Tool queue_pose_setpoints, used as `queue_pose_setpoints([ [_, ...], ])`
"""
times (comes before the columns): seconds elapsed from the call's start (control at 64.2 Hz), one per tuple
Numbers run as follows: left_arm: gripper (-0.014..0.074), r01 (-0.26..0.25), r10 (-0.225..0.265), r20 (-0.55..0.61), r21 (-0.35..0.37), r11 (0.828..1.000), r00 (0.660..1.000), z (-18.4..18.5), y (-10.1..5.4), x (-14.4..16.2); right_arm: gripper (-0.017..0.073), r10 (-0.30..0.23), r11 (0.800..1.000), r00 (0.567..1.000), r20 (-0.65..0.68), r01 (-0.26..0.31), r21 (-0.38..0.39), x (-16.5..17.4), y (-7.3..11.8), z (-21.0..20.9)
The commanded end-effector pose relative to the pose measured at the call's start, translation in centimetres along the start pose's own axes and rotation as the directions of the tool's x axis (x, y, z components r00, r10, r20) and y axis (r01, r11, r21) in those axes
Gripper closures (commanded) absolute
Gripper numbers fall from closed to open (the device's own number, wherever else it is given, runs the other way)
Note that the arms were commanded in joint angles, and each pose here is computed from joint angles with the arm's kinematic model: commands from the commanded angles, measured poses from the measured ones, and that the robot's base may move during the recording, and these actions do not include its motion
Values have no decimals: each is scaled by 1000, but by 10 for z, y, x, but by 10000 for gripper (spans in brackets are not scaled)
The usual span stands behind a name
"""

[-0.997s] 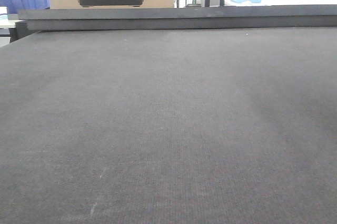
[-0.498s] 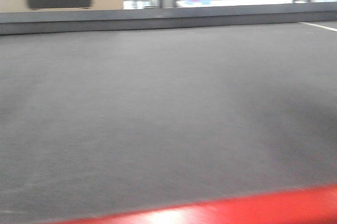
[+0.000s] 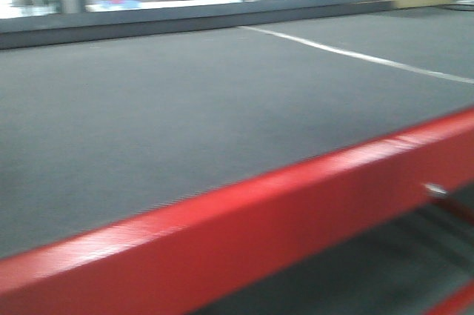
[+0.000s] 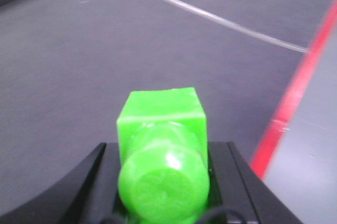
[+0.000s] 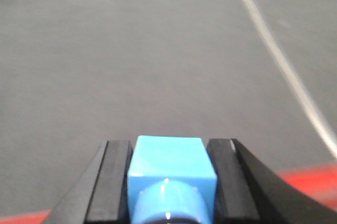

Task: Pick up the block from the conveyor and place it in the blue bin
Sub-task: 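Drive away from the conveyor holding both blocks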

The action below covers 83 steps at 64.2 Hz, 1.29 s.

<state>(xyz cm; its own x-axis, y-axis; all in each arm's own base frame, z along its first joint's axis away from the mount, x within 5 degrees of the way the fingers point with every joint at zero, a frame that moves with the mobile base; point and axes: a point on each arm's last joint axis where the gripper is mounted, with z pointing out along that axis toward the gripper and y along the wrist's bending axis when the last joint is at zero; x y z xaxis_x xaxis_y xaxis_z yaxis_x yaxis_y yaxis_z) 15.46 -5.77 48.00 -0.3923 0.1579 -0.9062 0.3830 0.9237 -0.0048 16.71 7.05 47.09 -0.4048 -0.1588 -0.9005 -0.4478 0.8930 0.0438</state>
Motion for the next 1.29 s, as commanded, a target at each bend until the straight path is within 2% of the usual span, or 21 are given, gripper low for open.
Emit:
queue_pose_setpoints([
  [0.0,705,5,-6,33,11,1000,999,-5,-2,-3,721,-10,1000,999,35,9,7,-4,0,-4],
  [1.277,705,5,-6,33,11,1000,999,-5,-2,-3,721,-10,1000,999,35,9,7,-4,0,-4],
])
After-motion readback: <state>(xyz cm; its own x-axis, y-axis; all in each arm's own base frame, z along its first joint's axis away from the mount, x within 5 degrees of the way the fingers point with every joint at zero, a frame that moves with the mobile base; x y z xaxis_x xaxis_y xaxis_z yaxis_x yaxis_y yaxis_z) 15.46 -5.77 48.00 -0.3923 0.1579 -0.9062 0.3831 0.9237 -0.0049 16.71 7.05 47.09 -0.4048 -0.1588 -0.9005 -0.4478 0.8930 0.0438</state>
